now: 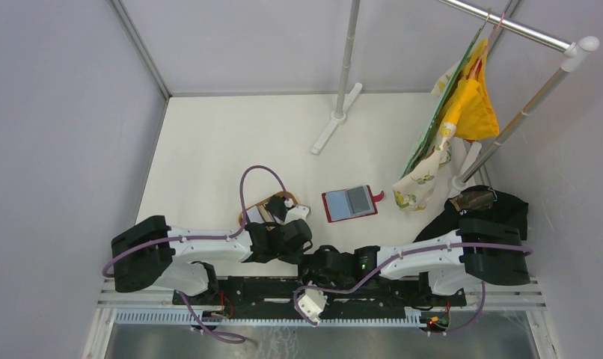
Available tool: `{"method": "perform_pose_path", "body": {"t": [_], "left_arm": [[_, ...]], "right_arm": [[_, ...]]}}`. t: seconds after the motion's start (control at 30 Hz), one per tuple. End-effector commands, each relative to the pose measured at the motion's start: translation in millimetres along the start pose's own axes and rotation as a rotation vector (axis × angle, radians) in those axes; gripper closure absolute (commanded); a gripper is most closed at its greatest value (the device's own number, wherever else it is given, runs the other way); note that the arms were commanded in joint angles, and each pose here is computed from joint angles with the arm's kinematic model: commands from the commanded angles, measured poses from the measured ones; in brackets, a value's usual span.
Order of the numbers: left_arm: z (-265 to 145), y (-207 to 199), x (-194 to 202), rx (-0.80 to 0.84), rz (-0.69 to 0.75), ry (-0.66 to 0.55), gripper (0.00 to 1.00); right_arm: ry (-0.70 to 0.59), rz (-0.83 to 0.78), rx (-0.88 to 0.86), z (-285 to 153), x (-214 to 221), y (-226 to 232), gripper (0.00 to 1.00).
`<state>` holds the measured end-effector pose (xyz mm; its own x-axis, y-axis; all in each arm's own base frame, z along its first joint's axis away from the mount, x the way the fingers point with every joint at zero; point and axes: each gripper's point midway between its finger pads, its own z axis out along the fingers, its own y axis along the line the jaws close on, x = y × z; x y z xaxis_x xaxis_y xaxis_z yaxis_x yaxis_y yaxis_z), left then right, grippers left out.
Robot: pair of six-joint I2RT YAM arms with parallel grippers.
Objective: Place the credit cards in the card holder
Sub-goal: Pick up the credit card at the corner of the board.
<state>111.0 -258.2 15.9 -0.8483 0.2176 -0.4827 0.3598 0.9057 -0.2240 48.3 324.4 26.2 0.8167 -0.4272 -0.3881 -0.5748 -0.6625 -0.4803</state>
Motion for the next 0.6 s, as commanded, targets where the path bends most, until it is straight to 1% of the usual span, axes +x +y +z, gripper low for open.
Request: {"method": "perform_pose_path", "body": {"t": [0.0, 0.23, 0.47, 0.57], "left_arm": [[4.2, 4.8, 11.5, -0.015, 0.001, 0.033, 0.75], [5.9, 9.3, 20.4, -0.034, -0.01, 0.068, 0.75], [6.6, 10.4, 25.3, -0.038, -0.019, 0.087, 0.76], [6.6, 10.2, 25.3, -0.038, -0.02, 0.088, 0.76]], "right_arm": [[0.022, 0.006, 0.081, -2.0, -1.8, -21.6, 0.38], [0.049, 0.011, 0.12, -5.0, 2.7, -27.8, 0.39], [0.028, 0.011, 0.154, -11.3, -2.4, -35.0, 0.42], [0.013, -0.034, 0.11, -12.1, -4.2, -26.9, 0.42]]}}
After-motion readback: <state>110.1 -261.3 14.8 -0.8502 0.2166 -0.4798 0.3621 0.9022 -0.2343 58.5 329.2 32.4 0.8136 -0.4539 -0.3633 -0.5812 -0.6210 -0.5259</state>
